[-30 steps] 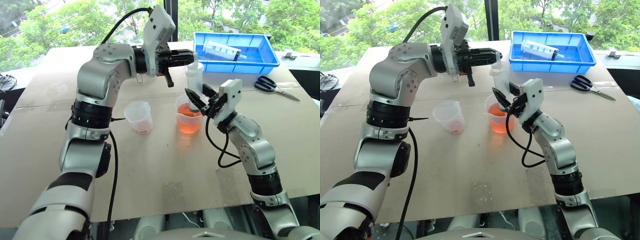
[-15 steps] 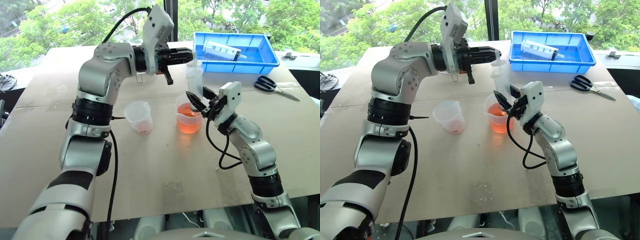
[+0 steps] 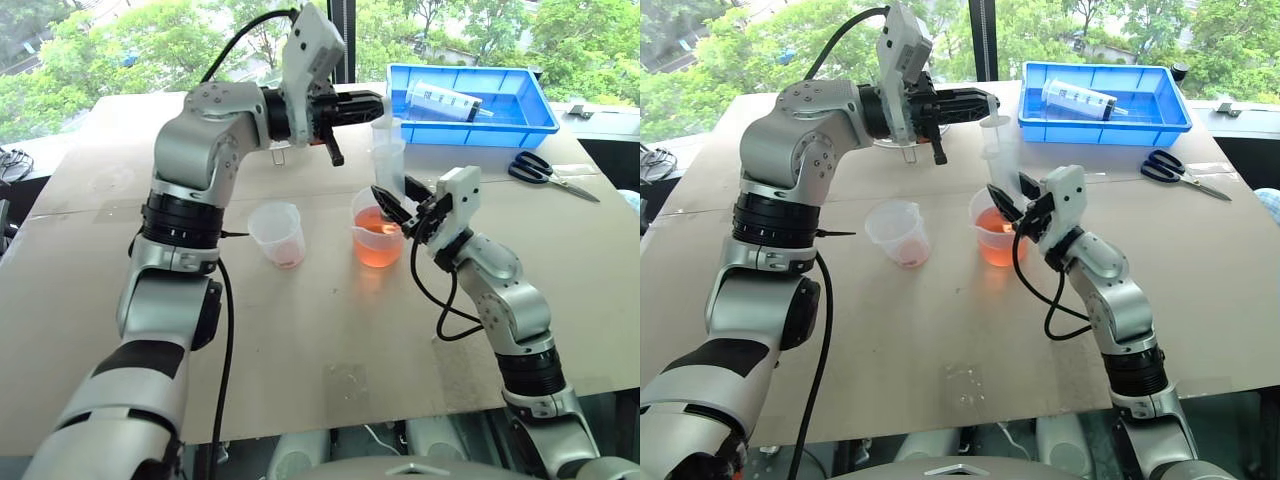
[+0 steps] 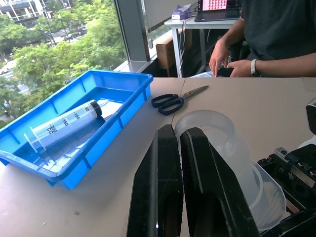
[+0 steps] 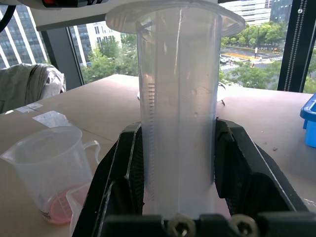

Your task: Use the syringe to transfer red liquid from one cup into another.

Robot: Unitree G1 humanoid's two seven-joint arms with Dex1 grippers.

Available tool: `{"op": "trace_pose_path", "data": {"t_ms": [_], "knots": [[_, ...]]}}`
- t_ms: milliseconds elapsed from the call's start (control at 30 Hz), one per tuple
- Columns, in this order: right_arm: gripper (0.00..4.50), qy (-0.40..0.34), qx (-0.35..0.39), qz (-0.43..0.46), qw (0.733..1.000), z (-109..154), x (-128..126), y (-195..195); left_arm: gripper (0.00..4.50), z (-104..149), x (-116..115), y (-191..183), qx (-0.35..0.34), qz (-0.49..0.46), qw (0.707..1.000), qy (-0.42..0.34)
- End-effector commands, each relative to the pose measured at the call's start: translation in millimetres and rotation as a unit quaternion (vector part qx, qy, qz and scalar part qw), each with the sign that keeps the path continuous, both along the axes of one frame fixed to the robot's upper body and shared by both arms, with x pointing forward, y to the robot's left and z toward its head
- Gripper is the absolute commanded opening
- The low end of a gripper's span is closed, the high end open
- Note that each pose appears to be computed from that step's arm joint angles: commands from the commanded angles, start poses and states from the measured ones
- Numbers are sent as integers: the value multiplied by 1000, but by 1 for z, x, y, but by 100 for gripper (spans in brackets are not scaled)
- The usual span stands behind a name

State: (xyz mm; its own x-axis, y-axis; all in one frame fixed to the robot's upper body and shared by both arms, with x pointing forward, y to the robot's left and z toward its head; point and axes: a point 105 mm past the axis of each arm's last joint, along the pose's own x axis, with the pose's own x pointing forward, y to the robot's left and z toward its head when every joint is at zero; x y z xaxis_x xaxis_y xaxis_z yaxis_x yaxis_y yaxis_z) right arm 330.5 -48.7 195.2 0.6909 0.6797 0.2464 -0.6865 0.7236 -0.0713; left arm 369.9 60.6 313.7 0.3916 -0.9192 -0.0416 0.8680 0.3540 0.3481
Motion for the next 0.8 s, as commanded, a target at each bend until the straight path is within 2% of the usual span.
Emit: {"op": "trace_pose_path", "data": {"t_ms": [33,400,567,667,800], "knots": [[144,-10,-14,51,999,-1,-15,19,0,48,-7,16,-35,29,995,-84],[144,-9,-2,54,999,0,-16,22,0,50,-7,20,-41,37,995,-83],[144,-18,8,45,999,5,-14,20,0,32,-17,17,-25,4,998,-50],[144,-31,19,40,999,14,-13,20,92,26,-22,29,-79,0,996,32],[144,-46,25,34,998,24,-13,19,258,25,-25,62,-135,33,984,107]]}}
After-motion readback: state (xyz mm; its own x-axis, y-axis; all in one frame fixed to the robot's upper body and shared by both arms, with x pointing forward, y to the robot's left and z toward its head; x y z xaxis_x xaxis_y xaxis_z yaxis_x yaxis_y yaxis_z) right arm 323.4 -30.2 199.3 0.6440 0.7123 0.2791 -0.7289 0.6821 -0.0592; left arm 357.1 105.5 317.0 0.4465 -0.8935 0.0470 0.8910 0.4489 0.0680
